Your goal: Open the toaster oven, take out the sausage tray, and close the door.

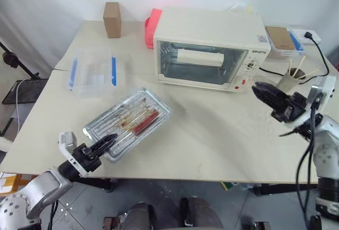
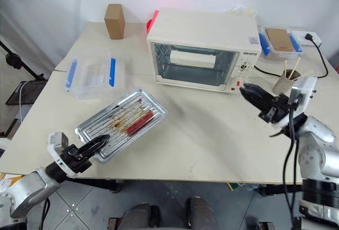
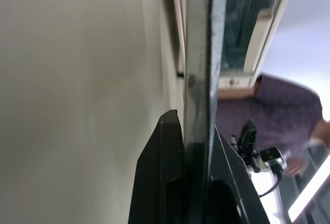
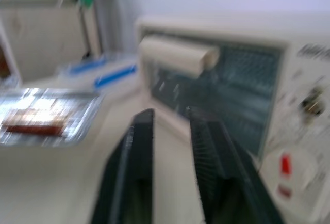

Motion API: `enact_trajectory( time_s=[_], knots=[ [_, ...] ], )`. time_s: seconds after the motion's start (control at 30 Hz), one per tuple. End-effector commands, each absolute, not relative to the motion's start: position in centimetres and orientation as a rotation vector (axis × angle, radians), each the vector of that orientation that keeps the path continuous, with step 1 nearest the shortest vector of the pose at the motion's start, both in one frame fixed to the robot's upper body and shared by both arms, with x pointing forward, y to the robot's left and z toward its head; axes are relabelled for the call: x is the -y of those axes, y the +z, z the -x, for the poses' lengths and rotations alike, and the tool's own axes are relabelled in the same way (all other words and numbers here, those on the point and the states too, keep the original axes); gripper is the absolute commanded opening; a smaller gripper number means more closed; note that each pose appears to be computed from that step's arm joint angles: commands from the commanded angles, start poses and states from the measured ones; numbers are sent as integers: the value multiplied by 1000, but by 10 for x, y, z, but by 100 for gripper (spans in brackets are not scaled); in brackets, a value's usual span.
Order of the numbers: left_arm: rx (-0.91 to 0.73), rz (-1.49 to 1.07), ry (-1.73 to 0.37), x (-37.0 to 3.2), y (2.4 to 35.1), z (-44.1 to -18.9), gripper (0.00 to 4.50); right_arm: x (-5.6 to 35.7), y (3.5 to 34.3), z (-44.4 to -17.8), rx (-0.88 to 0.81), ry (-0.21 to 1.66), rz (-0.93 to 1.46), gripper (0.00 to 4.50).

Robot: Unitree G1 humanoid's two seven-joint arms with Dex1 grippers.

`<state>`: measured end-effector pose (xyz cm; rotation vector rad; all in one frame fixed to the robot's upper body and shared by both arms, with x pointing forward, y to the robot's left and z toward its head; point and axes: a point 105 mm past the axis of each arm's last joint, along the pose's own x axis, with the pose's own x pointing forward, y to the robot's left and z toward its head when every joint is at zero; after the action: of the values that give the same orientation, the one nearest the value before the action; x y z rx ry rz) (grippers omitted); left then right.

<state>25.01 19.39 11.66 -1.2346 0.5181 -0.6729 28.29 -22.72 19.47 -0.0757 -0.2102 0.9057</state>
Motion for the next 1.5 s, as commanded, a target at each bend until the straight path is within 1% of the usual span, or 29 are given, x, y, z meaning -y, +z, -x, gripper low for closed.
enact_trajectory(
  time_s=[0.03,0.07,0.1,0.23,0.43,0.53,0.7,0.73,0.8,0.87,0.93,1.07,1.1,1.17,1.23,1.3,1.33,1.43,1.5],
  knots=[
    [-577,1235,-794,-175,124,-258,0,223,177,-251,148,1030,286,245],
    [-615,1223,-830,-166,122,-263,0,227,167,-245,125,1022,290,285],
    [-652,1207,-857,-158,120,-266,0,230,162,-241,118,999,274,309],
    [-780,1109,-947,-132,113,-277,0,235,149,-227,99,954,275,448],
    [-939,970,-1017,-97,94,-291,0,244,138,-205,62,858,255,448],
    [-971,917,-1031,-88,87,-298,0,246,136,-199,52,829,251,448],
    [-996,895,-1078,-67,92,-314,0,245,137,-190,30,806,236,448],
    [-1026,859,-1080,-64,92,-317,0,243,138,-189,32,805,234,448],
    [-1065,792,-1072,-61,90,-321,61,240,139,-189,33,802,231,450],
    [-1087,752,-1084,-62,89,-321,111,238,140,-190,34,802,231,450],
    [-1086,734,-1084,-66,91,-324,178,237,140,-191,36,800,229,450],
    [-1019,723,-1105,-76,103,-330,304,235,139,-192,36,799,223,450],
    [-1003,710,-1108,-79,106,-331,328,234,139,-192,37,799,222,450],
    [-976,687,-1118,-88,112,-330,389,234,139,-192,38,800,220,450],
    [-937,616,-1128,-106,119,-323,448,233,139,-193,39,805,217,450],
    [-871,517,-1131,-125,120,-317,448,232,139,-195,42,813,216,450],
    [-802,465,-1145,-133,123,-316,448,232,139,-196,43,817,216,450],
    [-467,338,-1158,-162,148,-317,448,231,142,-201,54,838,217,450],
    [-393,288,-1167,-176,157,-309,448,230,143,-203,58,856,224,450]
  ],
)
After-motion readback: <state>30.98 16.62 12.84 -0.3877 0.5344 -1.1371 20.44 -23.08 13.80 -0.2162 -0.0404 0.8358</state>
